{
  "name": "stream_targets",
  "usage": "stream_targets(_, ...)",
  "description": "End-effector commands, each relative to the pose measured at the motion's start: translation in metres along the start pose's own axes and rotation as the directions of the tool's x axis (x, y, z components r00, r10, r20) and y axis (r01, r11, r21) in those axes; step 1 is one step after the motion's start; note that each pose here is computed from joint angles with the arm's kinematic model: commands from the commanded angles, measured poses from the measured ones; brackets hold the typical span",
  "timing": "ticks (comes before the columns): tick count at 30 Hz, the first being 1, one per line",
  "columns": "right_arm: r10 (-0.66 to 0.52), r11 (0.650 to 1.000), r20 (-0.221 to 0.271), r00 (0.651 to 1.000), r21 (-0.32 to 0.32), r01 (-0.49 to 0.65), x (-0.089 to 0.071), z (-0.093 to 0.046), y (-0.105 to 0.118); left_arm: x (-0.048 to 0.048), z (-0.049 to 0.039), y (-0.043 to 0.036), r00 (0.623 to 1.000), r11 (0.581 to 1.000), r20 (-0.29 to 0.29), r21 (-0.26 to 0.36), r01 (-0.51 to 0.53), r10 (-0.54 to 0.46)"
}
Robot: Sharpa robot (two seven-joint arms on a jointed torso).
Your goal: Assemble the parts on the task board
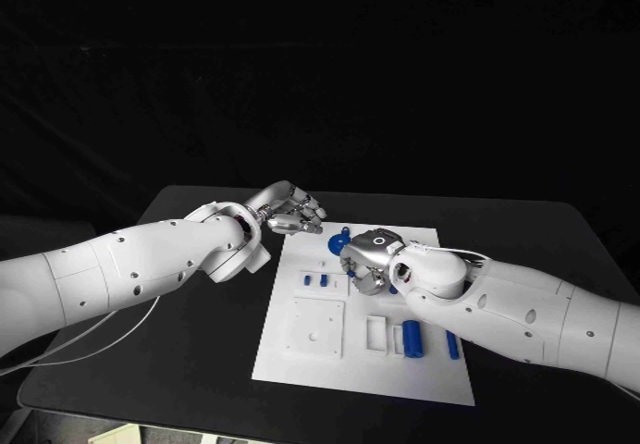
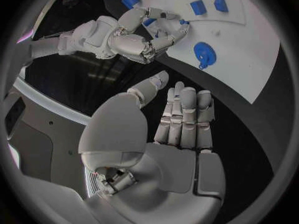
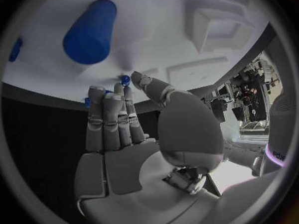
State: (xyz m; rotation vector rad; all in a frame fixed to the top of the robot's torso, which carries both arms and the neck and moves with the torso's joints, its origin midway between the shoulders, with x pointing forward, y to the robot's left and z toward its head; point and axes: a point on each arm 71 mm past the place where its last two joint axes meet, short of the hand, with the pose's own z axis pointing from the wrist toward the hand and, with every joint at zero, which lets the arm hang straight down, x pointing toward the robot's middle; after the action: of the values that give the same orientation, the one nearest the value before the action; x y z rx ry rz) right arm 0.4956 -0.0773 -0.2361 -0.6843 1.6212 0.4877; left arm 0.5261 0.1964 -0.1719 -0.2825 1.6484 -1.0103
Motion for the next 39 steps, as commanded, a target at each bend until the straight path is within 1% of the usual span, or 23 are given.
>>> stream_targets(1, -0.007, 1.0, -0.024, 1.0, 0.0, 0.007, 0.0024, 0.0004, 0.0001, -0.0004, 0.0007, -0.0019, 1.0, 1.0, 0.002, 0.004, 0.006, -0.006)
stream_targets(14, -0.007, 1.0, -0.021, 1.0, -0.002, 0.007, 0.0022, 0.0009, 0.0008, -0.0012, 0.0008, -0.0022, 1.0, 1.0, 0.005, 0.004, 0.006, -0.006)
stream_targets(32, -0.013, 1.0, -0.038, 0.999, -0.002, 0.013, 0.0044, 0.0048, 0.0017, -0.0023, 0.0014, -0.0036, 1.0, 1.0, 0.008, 0.005, 0.004, -0.004)
stream_targets(39, -0.013, 1.0, -0.029, 1.0, -0.001, 0.013, 0.0036, 0.0058, 0.0029, -0.0027, 0.0014, -0.0037, 1.0, 1.0, 0.009, 0.005, 0.004, -0.004)
